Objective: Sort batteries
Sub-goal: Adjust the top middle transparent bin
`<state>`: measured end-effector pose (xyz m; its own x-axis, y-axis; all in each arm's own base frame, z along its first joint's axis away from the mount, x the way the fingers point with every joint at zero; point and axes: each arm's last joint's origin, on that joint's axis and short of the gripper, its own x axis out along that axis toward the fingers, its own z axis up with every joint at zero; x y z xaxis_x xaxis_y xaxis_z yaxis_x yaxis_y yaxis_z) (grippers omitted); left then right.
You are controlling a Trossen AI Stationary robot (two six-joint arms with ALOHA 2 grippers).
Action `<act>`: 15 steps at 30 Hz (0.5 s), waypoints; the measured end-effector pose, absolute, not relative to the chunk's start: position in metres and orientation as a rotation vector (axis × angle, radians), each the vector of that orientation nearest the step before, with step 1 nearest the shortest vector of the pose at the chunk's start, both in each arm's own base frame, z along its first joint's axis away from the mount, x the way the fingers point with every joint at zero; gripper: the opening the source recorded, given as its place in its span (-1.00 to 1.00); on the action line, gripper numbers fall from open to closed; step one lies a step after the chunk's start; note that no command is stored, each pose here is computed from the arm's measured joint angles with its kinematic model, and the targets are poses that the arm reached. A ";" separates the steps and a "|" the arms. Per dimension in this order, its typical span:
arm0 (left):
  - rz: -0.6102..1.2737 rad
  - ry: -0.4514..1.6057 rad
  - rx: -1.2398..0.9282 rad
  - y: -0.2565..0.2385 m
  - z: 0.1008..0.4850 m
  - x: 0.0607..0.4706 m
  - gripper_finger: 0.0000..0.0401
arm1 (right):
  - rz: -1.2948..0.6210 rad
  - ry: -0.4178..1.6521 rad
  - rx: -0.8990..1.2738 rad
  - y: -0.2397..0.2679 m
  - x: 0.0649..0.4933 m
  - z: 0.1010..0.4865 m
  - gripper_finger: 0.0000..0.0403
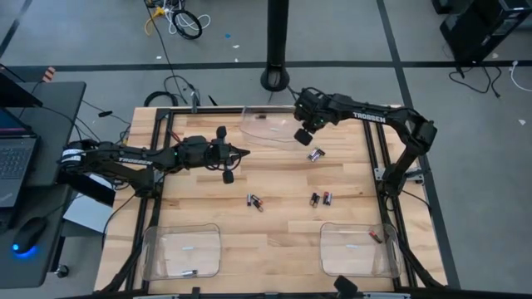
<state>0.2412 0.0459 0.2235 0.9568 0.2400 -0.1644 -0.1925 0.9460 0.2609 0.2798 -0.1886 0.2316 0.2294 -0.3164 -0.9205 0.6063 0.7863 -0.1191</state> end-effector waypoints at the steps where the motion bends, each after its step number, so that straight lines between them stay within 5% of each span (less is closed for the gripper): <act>1: 0.221 0.200 0.245 0.046 0.223 0.241 -0.94 | -0.648 1.174 0.280 -0.189 0.280 0.233 -0.94; 7: 0.220 0.211 0.244 0.046 0.222 0.241 -0.94 | -0.628 1.201 0.244 -0.185 0.282 0.250 -0.94; 15: 0.219 0.218 0.245 0.046 0.221 0.241 -0.94 | -0.271 1.192 0.271 -0.147 0.293 0.261 -0.94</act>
